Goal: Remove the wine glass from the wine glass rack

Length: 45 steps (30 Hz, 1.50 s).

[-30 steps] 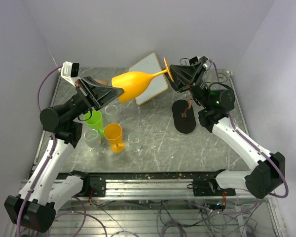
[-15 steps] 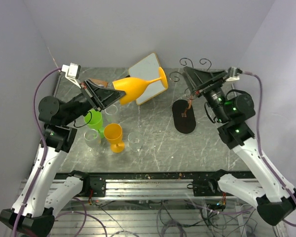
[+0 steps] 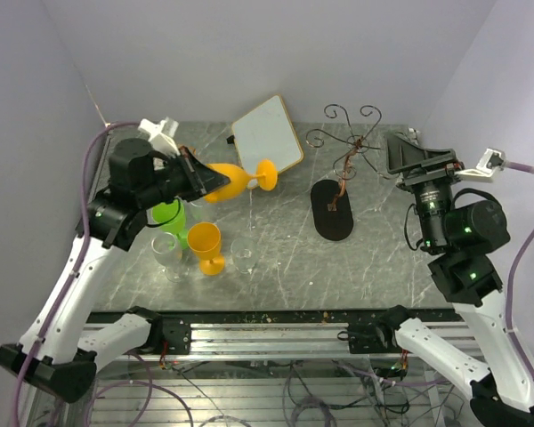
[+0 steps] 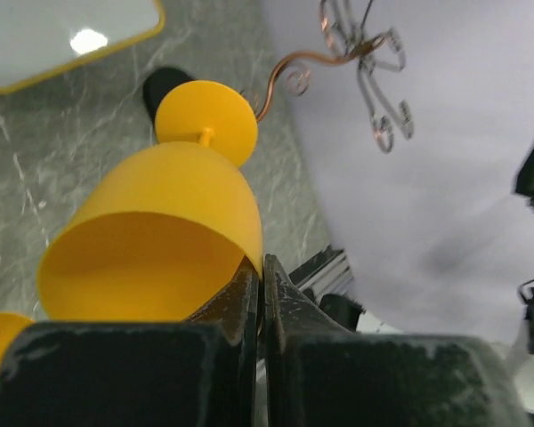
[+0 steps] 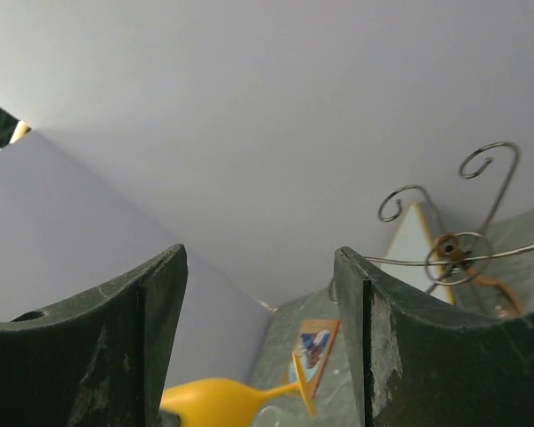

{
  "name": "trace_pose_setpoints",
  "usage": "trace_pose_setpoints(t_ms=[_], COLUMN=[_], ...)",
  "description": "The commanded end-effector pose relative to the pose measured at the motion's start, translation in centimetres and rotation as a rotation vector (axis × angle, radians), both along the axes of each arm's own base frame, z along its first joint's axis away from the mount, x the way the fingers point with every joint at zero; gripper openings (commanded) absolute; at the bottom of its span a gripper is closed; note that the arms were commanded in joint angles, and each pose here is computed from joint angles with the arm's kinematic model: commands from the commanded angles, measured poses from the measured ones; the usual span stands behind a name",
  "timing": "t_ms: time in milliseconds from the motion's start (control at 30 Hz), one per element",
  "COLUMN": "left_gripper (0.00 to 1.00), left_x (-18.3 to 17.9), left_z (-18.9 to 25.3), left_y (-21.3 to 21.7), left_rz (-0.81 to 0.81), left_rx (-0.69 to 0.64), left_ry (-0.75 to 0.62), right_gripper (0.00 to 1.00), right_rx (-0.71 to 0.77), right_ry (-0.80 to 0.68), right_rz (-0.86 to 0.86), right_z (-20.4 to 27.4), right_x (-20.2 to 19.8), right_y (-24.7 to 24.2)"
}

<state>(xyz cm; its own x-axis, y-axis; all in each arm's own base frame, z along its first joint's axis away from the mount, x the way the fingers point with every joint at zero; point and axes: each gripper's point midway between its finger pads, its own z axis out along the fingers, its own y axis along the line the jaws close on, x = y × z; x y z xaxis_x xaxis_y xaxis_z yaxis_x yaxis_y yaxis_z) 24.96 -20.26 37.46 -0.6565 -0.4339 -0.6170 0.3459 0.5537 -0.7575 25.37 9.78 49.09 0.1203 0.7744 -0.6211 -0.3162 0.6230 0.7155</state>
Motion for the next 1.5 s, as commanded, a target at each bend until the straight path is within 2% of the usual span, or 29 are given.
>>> trace_pose_setpoints(t_ms=[0,133,267,367,433,800,967,1233,1467], left_gripper=[0.07,0.07,0.07,0.07,0.07,0.07,0.07,0.1,0.23], left_x=[-0.2,0.3,1.6,2.4,2.9,5.1,5.7,5.9,6.0], left_z=[-3.1,-6.1,-9.3,-11.1,-12.2,-16.8,-17.9,-19.7,-20.3], left_y=[-0.8,-2.5,-1.8,-1.9,-2.5,-3.2,-3.9,-4.9,-4.9], left_rz=[0.029,0.011,0.036,0.016,-0.015,-0.086,-0.129,-0.208,-0.222], left_rx=[0.188,0.361,0.607,0.714,0.749,0.952,0.985,1.015,1.033], left_ry=[0.055,0.117,0.166,0.195,0.21,0.283,0.294,0.33,0.339], right_gripper=[0.67,0.67,0.7,0.72,0.73,0.93,0.99,1.0,1.0], right_rx=[-0.101,-0.142,-0.204,-0.244,-0.272,-0.375,-0.401,-0.449,-0.461], right_ry=[-0.01,-0.009,-0.012,-0.015,-0.017,-0.021,-0.01,-0.013,-0.022], right_rz=[-0.135,-0.173,-0.171,-0.161,-0.152,-0.131,-0.134,-0.094,-0.07], right_z=[0.5,1.1,1.4,1.4,1.3,0.5,0.2,-0.2,-0.2], right_x=[-1.0,-2.0,-2.7,-3.1,-3.3,-4.7,-5.0,-5.2,-5.4], right_y=[-2.9,-4.1,-4.3,-4.2,-4.1,-4.3,-4.5,-3.8,-3.4])
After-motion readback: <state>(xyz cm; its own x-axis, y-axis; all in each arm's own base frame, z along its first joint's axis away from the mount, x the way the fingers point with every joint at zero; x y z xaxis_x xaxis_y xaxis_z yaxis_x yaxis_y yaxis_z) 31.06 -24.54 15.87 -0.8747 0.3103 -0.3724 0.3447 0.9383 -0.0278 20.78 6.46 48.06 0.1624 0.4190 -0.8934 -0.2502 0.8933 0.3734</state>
